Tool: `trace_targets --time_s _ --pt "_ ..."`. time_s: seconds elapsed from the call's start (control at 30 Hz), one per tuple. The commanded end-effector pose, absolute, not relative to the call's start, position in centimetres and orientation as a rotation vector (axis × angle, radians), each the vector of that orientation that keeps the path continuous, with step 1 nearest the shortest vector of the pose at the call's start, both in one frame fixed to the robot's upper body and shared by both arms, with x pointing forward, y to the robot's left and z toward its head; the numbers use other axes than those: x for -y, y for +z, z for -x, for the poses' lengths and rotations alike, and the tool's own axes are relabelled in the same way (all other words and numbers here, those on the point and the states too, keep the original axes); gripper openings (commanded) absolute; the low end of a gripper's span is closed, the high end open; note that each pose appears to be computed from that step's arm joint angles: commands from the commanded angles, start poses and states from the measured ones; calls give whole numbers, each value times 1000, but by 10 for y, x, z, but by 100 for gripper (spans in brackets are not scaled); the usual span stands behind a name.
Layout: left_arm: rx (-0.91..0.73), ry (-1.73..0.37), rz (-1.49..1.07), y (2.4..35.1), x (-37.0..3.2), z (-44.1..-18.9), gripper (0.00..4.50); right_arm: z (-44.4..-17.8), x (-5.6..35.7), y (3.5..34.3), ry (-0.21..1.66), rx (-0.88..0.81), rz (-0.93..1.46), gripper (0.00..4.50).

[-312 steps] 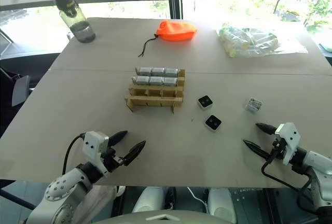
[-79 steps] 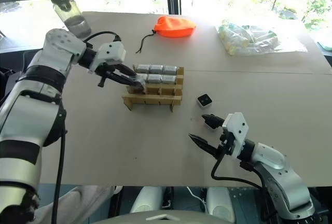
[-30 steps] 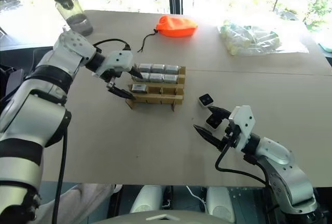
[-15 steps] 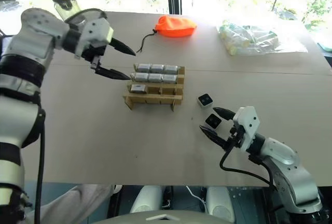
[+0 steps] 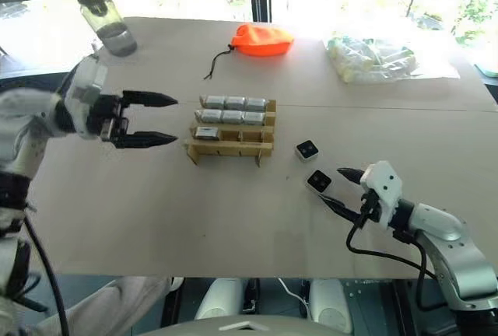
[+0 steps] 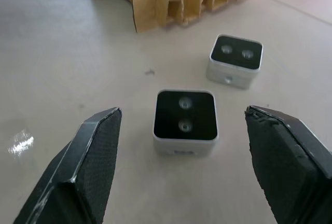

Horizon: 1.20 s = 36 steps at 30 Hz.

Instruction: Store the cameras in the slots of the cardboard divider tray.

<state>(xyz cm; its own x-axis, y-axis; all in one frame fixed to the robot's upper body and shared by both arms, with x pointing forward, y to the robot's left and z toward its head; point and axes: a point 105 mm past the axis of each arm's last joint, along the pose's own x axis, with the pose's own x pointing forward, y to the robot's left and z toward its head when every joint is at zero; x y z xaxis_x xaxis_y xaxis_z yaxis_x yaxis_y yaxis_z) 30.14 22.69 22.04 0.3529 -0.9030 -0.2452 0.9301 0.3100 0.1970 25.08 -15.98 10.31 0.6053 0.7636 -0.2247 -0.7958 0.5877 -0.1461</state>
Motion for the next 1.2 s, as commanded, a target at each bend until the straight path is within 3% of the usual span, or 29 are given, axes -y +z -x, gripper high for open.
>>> trace_targets --time_s 0.03,0.13,0.33,0.67,0.97,1.2 --pt "-31 -1122 -312 231 -227 -279 446 -260 167 104 896 -152 290 377" --pt "-71 -1064 -243 208 -221 -262 446 -262 163 90 913 -208 287 377" --pt "-74 -1065 -139 193 -195 -239 446 -274 156 84 889 -210 294 377" --pt "-115 -1090 -174 195 -190 -237 446 -271 140 86 916 -177 267 377" --pt "-261 -1273 -269 186 -186 -220 446 -270 133 89 902 -149 250 377" --pt "-262 -1315 -358 185 -184 -219 446 -270 133 89 901 -143 243 377"
